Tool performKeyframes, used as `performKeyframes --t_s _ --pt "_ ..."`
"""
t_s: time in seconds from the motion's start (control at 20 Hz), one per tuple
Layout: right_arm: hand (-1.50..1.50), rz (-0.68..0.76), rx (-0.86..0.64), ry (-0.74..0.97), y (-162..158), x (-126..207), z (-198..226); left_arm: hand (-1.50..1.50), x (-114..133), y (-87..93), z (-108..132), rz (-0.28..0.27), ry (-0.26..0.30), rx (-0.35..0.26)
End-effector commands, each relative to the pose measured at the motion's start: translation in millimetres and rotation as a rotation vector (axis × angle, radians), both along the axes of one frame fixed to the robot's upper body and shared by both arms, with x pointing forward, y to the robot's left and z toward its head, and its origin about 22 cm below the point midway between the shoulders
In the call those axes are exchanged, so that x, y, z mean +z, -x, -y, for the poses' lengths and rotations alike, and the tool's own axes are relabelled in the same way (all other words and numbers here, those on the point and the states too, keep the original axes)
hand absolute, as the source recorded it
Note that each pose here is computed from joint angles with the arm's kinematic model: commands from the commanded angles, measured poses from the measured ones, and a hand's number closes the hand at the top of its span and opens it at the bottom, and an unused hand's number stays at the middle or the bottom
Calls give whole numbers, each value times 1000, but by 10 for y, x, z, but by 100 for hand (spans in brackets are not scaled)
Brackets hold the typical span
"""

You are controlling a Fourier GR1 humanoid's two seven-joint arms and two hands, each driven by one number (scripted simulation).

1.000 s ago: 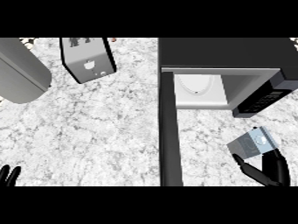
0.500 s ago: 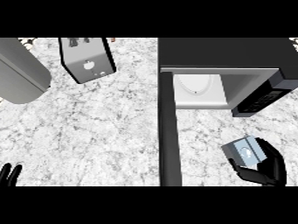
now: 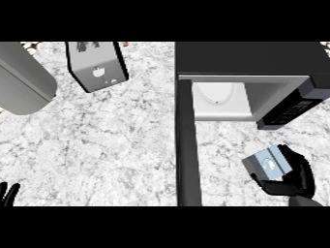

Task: Pick up the milk, place it into the microwave and close the microwave

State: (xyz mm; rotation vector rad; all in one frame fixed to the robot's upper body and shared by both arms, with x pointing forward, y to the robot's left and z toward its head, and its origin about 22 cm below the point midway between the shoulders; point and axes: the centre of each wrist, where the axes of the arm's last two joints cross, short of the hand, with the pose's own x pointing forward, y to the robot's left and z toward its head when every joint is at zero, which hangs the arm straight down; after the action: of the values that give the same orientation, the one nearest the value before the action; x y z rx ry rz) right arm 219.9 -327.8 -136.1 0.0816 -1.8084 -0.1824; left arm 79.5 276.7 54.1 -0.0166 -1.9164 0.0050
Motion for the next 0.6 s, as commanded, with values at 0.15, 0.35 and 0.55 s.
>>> performKeyframes --t_s 0.15,0.35,0.55 --pt "150 87 181 4 -173 285 -420 -150 45 58 -119 9 6 3" --pt "150 75 197 12 299 455 -544 -150 187 228 -120 -4 1 5" --pt "150 66 185 32 497 793 -643 -150 -44 263 -119 -7 19 1"
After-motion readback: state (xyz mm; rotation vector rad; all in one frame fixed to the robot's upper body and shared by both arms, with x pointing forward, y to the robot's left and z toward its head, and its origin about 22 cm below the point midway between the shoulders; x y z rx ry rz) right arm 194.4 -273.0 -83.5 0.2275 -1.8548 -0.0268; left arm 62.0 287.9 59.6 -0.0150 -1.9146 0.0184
